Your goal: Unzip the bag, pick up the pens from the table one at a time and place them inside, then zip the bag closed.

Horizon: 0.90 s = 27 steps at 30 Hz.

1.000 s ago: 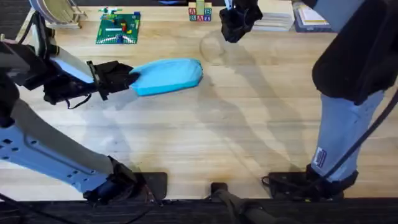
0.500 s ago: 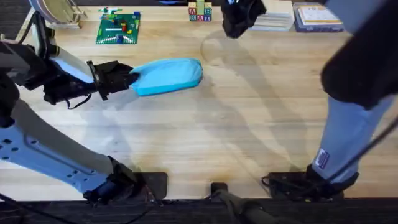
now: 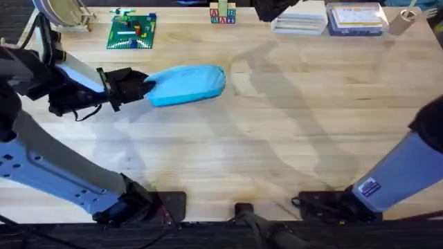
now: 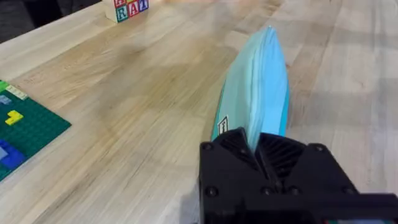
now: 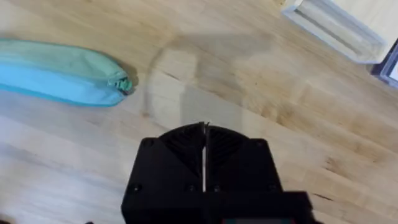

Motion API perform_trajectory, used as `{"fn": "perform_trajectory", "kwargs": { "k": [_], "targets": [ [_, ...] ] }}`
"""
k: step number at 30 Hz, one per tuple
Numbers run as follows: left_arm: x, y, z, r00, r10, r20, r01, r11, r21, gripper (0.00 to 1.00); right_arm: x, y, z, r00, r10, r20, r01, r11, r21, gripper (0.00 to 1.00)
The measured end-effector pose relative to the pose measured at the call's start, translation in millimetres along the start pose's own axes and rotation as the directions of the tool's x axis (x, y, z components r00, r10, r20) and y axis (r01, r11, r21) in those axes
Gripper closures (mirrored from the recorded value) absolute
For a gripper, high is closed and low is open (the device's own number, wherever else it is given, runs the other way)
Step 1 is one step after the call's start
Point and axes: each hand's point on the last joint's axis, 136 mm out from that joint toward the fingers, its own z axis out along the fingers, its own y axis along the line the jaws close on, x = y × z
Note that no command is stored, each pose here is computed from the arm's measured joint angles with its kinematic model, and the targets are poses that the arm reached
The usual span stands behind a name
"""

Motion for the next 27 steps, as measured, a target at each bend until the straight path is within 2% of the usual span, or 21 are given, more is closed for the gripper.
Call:
{"fn": "perform_trajectory", "kwargs": {
  "k": [12, 19, 27],
  "targets": [
    [-0.1, -0.1, 0.1, 1.000, 0.000, 0.000, 0.000, 1.000, 0.000, 0.959, 21.3, -5.7, -54.7, 0.998, 0.036, 0.043, -0.035, 0.999, -0.012, 0.966],
    [0.0, 0.0, 0.0, 1.000, 0.000, 0.000, 0.000, 1.000, 0.000, 0.959, 50.3, -1.5, -44.9, 0.998, 0.054, 0.037, -0.053, 0.998, -0.035, 0.967],
    [0.1, -0.1, 0.1, 1.000, 0.000, 0.000, 0.000, 1.000, 0.000, 0.959, 95.8, 17.3, -45.9, 0.993, 0.076, 0.092, -0.060, 0.984, -0.166, 0.966]
  ]
}}
